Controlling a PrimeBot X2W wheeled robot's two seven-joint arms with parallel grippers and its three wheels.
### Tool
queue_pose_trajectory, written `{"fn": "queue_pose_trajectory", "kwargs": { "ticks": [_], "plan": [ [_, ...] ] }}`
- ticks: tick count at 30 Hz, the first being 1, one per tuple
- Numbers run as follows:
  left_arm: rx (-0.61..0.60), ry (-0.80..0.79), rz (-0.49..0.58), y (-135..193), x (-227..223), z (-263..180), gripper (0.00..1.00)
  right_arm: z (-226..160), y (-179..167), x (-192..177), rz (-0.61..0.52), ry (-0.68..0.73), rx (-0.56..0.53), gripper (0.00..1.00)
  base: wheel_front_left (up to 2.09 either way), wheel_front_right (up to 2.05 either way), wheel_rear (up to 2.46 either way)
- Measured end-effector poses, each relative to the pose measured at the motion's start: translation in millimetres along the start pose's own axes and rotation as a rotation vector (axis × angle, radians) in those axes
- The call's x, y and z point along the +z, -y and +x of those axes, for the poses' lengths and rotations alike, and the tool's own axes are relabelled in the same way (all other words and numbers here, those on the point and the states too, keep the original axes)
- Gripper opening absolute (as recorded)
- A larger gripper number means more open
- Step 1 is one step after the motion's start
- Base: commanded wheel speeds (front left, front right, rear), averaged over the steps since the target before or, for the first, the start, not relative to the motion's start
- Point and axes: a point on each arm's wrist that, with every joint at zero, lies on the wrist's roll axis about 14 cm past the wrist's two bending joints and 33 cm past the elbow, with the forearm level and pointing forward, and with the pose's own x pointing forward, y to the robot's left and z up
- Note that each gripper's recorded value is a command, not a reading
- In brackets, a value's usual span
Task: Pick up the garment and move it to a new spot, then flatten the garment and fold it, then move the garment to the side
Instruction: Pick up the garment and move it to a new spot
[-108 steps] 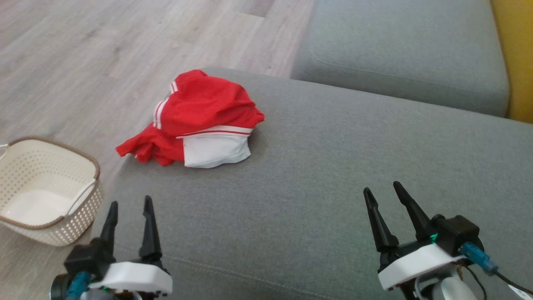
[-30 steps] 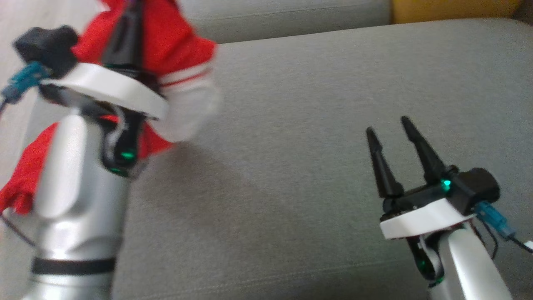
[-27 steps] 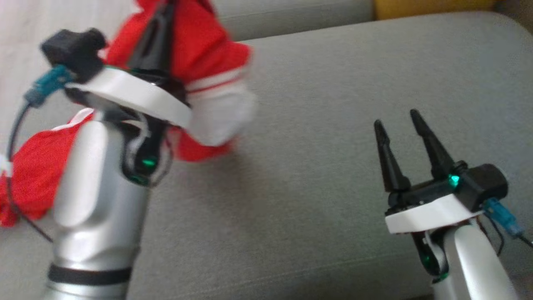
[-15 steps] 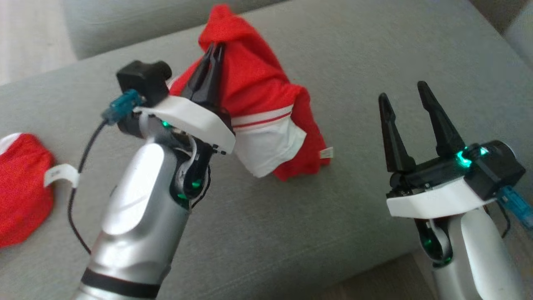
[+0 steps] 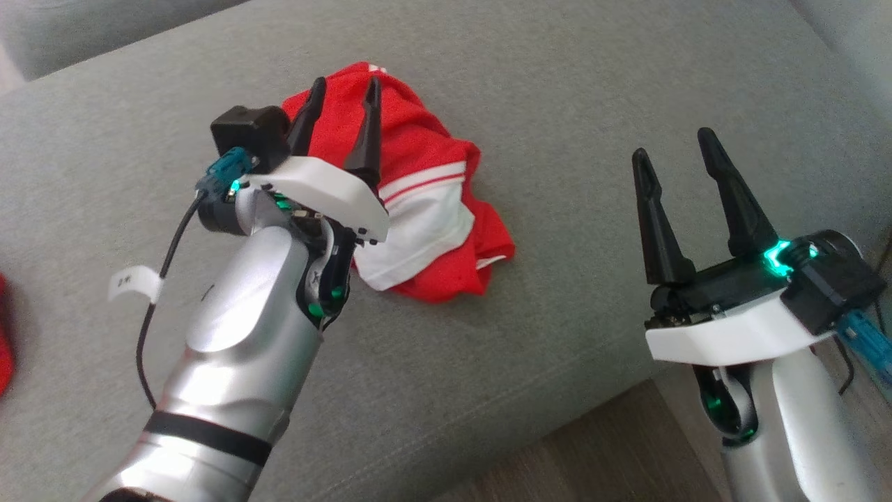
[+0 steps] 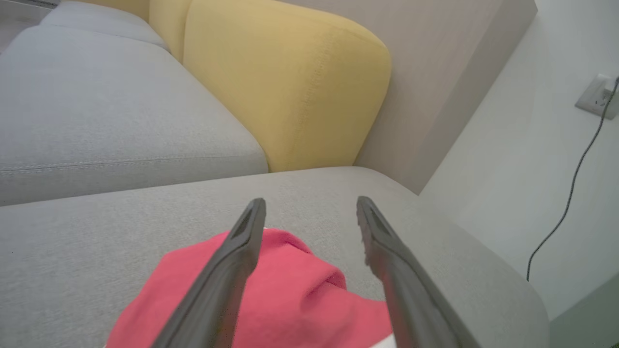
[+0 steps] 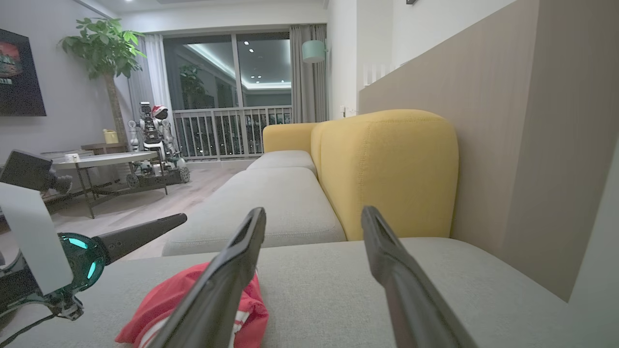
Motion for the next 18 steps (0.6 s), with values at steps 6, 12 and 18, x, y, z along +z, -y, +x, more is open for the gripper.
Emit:
{"fn": "queue_pose_trajectory", "kwargs": {
  "ticks": [6, 12, 18],
  "plan": [
    [0.059, 0.094, 0.016, -18.9, 31.6, -15.8, 1.0, 7.1, -20.7, -2.1, 0.03, 0.007, 0.059, 1.0, 0.0, 0.0, 0.0],
    [0.178, 0.185, 0.104, -57.9, 61.3, -68.7, 1.0, 10.6, -51.5, -5.1, 0.045, 0.007, 0.147, 1.0, 0.0, 0.0, 0.0],
    [0.348, 0.17, 0.128, -89.4, 40.9, -170.7, 1.0, -9.1, -79.9, -24.6, 0.069, -0.063, 0.224, 1.0, 0.0, 0.0, 0.0]
  ]
}}
